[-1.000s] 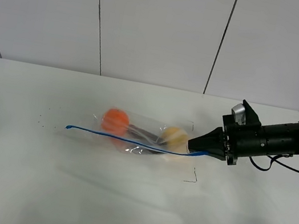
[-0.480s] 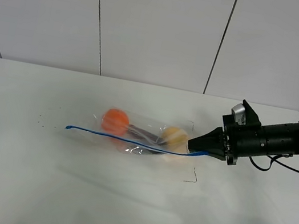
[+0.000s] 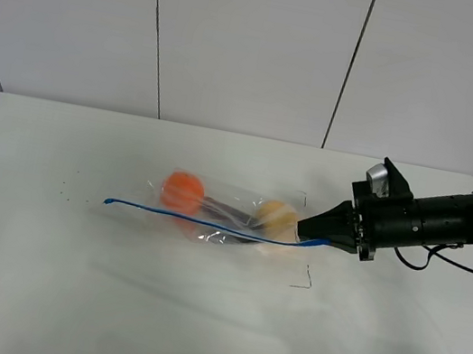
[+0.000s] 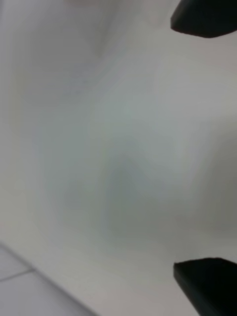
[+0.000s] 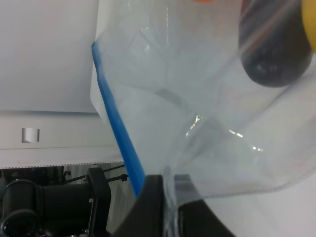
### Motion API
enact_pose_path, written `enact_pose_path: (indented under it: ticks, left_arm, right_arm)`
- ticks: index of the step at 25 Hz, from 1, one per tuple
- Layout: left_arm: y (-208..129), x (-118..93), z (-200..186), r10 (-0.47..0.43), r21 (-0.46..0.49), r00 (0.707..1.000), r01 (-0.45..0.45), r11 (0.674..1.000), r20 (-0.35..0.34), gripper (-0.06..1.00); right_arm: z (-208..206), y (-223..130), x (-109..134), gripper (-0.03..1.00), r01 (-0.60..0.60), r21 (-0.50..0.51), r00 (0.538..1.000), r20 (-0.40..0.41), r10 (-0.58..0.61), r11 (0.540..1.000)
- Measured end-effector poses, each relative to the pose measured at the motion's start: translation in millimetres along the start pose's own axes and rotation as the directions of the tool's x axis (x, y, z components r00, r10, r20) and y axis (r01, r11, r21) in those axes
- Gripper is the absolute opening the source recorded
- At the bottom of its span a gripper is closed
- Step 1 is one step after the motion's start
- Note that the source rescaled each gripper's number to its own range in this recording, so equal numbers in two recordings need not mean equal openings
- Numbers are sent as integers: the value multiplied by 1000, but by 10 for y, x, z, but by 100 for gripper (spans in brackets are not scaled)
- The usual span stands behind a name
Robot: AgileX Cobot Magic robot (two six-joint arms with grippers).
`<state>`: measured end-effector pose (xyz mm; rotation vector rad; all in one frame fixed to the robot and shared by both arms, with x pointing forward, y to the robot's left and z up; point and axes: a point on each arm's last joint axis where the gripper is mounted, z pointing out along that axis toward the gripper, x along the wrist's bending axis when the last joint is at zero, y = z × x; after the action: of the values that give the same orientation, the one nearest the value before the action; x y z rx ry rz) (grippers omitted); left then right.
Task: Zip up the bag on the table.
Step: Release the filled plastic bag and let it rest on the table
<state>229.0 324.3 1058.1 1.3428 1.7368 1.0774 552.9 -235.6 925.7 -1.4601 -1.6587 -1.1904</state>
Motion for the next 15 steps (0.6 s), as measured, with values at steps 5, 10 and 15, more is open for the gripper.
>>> enact_pose_path:
  ticks: [5,10,15]
  left_arm:
    - [-36,-70,30,76,17,994,-78,997,73,100]
    - [-53,-131,34,143,14,980,-146,989,140,100]
    - [-54,-162,30,172,5,970,-175,985,173,100]
  right_arm:
    - [0,0,0,0,1,0,1000,0,-1,1000]
    - [0,1,0,0,8,-1,1000,0,-8,1000]
    - [0,3,1,0,7,-3,1000,-2,-7,1000]
